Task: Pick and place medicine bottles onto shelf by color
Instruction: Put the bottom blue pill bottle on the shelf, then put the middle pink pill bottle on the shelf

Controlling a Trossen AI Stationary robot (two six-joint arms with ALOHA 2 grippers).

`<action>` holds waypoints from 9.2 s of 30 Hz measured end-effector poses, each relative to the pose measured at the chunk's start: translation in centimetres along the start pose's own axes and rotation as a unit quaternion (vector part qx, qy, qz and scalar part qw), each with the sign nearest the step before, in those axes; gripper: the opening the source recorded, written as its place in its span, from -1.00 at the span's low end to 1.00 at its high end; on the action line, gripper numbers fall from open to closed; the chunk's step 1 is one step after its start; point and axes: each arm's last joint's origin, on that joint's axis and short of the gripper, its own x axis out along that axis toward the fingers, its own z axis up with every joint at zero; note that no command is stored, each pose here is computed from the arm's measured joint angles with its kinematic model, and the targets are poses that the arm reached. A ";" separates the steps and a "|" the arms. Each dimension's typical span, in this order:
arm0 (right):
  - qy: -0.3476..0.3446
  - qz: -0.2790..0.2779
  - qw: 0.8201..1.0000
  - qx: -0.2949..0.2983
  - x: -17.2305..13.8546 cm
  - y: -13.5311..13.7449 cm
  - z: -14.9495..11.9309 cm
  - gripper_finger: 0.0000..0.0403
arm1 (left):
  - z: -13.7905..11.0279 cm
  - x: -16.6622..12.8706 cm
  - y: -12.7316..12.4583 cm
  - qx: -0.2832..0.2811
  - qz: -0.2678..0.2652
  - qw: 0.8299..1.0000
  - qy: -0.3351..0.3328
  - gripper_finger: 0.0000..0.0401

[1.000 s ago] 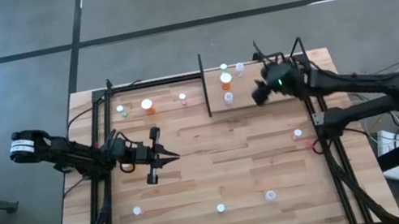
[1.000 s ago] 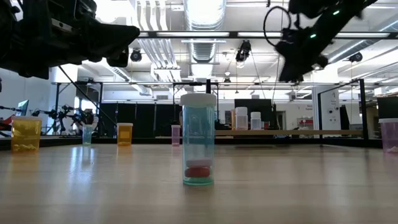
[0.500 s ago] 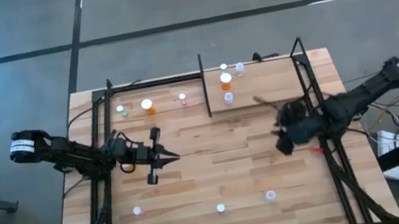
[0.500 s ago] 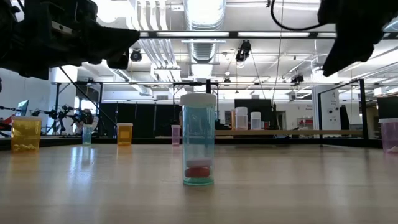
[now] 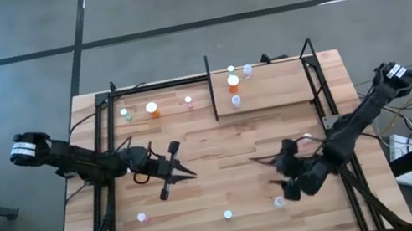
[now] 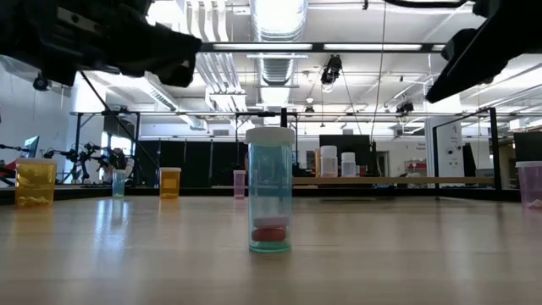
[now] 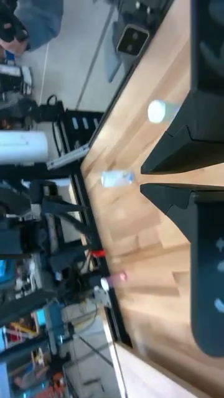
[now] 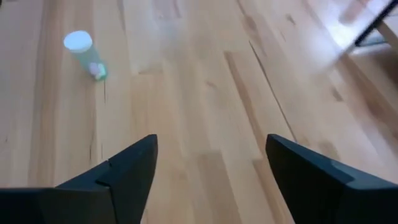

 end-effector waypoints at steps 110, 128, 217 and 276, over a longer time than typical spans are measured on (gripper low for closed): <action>-0.166 -0.257 0.930 0.206 2.0 -27.5 1.8 -0.47 | -0.1 -0.1 -0.3 0.019 0.028 0.999 0.002 -0.93; -0.090 -0.255 0.939 0.214 7.6 -30.2 4.3 -0.43 | -0.3 -0.1 0.0 0.019 0.076 0.997 0.016 -0.93; 0.297 -0.231 0.904 0.203 -4.1 -10.2 -2.8 0.16 | -1.0 -0.1 -0.2 -0.029 0.072 0.996 0.051 -0.93; 0.272 -0.185 0.943 0.045 4.7 -19.6 12.1 -0.37 | 0.0 -1.7 -0.5 -0.025 0.065 0.995 0.074 -0.93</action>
